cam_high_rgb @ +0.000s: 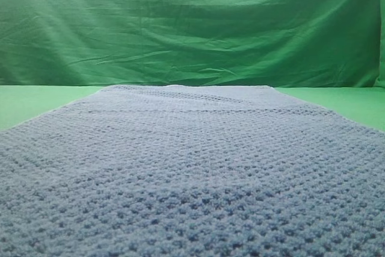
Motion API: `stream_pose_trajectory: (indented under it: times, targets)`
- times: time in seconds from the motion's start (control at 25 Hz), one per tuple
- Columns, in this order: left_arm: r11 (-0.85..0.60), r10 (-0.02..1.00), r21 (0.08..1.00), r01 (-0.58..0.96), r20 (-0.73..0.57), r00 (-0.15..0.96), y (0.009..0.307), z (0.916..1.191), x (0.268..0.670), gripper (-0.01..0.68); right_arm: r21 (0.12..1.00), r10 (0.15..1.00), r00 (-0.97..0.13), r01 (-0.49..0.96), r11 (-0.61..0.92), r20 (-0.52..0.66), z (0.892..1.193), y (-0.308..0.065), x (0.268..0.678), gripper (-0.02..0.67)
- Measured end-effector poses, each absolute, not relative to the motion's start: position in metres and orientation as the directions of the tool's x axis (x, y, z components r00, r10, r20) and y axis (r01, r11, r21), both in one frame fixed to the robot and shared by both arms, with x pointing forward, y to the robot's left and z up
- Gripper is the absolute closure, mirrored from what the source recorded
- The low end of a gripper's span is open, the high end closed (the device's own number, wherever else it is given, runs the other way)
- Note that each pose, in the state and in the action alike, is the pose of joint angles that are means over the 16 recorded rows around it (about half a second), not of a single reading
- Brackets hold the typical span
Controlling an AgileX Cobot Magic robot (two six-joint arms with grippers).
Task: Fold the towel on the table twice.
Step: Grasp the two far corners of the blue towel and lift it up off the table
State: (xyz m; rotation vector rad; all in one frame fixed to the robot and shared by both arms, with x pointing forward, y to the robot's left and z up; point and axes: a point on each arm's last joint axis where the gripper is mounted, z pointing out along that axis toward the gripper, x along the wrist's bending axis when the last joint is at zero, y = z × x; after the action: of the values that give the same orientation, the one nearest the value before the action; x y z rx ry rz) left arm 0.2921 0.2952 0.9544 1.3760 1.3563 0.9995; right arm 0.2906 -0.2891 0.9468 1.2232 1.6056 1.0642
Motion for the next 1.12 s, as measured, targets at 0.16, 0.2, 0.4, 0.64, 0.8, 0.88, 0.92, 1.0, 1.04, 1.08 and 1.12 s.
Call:
stream_pose_trajectory:
  times: [0.16, 0.2, 0.4, 0.64, 0.8, 0.88, 0.92, 1.0, 1.04, 1.08, 1.12]
  targets:
    - [0.087, 0.993, 0.971, 0.221, -0.102, 0.06, 0.294, 0.956, 0.293, 0.673, 0.949, 0.977, -0.177, 0.269, 0.164, -0.119, 0.947, -0.289, 0.291, 0.649]
    - [0.1, 0.991, 0.972, 0.214, -0.116, 0.06, 0.294, 0.957, 0.293, 0.673, 0.95, 0.977, -0.177, 0.267, 0.163, -0.118, 0.947, -0.289, 0.291, 0.649]
    - [0.195, 0.977, 0.967, 0.162, -0.207, 0.06, 0.293, 0.962, 0.294, 0.673, 0.959, 0.98, -0.171, 0.243, 0.143, -0.103, 0.95, -0.289, 0.291, 0.649]
    - [0.33, 0.94, 0.941, 0.077, -0.335, 0.059, 0.294, 0.971, 0.295, 0.673, 0.984, 0.988, -0.154, 0.17, 0.047, -0.02, 0.958, -0.288, 0.293, 0.649]
    - [0.371, 0.925, 0.928, 0.034, -0.373, 0.071, 0.294, 0.981, 0.294, 0.673, 0.994, 0.989, -0.142, 0.103, -0.036, 0.05, 0.968, -0.288, 0.294, 0.649]
    - [0.378, 0.922, 0.926, 0.012, -0.377, 0.084, 0.294, 0.99, 0.292, 0.673, 0.995, 0.987, -0.141, 0.07, -0.068, 0.078, 0.975, -0.288, 0.293, 0.649]
    - [0.377, 0.922, 0.926, 0.003, -0.375, 0.092, 0.294, 0.995, 0.291, 0.673, 0.995, 0.986, -0.142, 0.056, -0.081, 0.089, 0.98, -0.288, 0.293, 0.649]
    - [0.361, 0.927, 0.932, -0.01, -0.358, 0.11, 0.293, 1.007, 0.29, 0.673, 0.994, 0.984, -0.148, 0.033, -0.1, 0.104, 0.99, -0.288, 0.292, 0.649]
    - [0.348, 0.931, 0.938, -0.012, -0.344, 0.118, 0.292, 1.013, 0.289, 0.673, 0.994, 0.982, -0.152, 0.026, -0.105, 0.108, 0.996, -0.288, 0.292, 0.649]
    - [0.331, 0.936, 0.943, -0.012, -0.327, 0.127, 0.291, 1.019, 0.288, 0.673, 0.994, 0.982, -0.156, 0.023, -0.107, 0.11, 1.002, -0.288, 0.292, 0.649]
    - [0.313, 0.941, 0.95, -0.009, -0.309, 0.135, 0.29, 1.025, 0.287, 0.673, 0.994, 0.981, -0.162, 0.023, -0.106, 0.108, 1.007, -0.287, 0.292, 0.649]
